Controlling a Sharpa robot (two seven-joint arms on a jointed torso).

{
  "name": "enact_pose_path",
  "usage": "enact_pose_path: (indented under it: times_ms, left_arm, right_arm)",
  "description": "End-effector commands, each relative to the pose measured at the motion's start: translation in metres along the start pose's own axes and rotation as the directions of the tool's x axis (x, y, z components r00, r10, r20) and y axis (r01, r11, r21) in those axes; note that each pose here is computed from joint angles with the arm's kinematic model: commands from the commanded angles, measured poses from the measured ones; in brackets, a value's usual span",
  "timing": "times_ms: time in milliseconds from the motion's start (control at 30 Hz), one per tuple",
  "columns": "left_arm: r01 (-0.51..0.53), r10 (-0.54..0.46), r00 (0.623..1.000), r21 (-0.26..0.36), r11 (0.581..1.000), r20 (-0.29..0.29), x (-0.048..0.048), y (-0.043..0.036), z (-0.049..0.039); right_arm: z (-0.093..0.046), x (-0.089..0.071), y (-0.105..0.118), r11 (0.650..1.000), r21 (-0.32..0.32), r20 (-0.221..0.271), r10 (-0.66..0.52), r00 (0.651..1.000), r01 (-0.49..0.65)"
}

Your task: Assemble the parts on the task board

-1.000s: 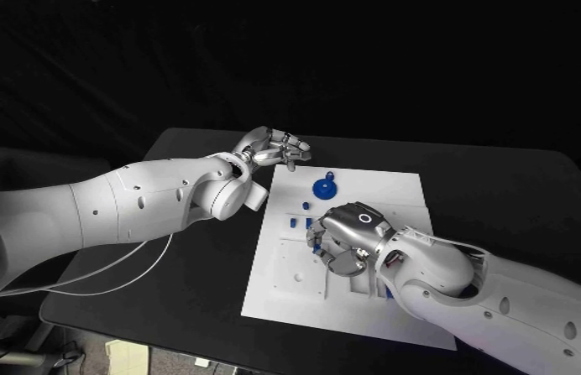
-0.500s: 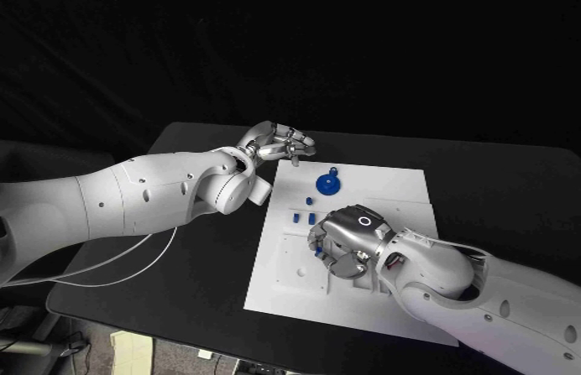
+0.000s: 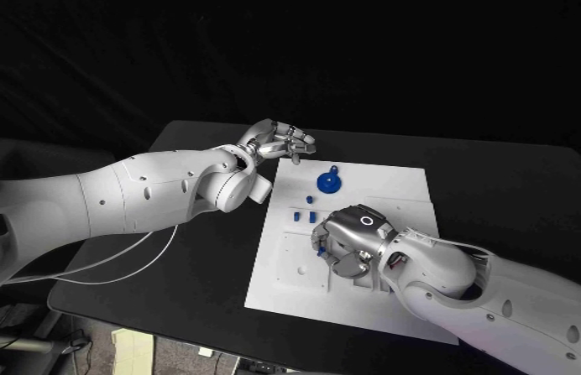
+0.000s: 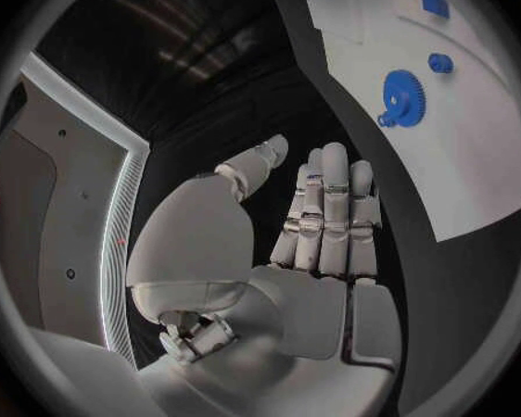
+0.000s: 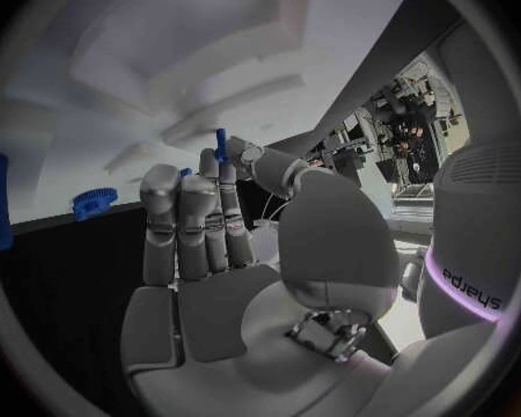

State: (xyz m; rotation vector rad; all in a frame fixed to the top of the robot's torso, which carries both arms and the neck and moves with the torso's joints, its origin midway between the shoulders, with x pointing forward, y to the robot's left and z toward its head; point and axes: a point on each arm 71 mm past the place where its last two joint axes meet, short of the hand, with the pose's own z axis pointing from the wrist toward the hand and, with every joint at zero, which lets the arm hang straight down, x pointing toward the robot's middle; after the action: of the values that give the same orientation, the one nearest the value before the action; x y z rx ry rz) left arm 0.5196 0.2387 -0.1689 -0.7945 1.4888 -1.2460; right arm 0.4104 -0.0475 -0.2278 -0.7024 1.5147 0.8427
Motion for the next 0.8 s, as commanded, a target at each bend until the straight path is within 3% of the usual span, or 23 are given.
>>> enact_pose_path:
  times_ms: [33, 600, 800]
  left_arm:
    - [0.007, -0.007, 1.0, 0.012, 1.0, -0.001, 0.0006, -0.0018, 0.0004]
    - [0.007, -0.007, 1.0, 0.01, 1.0, -0.002, 0.0005, -0.0016, 0.0003]
    - [0.008, -0.008, 1.0, 0.01, 1.0, -0.003, 0.0005, -0.0016, 0.0001]
  right_arm:
    - [-0.0003, 0.0022, 0.0, 1.0, -0.002, -0.017, -0.027, 0.999, 0.027]
    - [0.0019, 0.0033, 0.0016, 0.999, -0.003, -0.019, -0.038, 0.999, 0.038]
    - [0.0029, 0.0071, 0.0032, 0.999, -0.006, -0.045, -0.04, 0.998, 0.04]
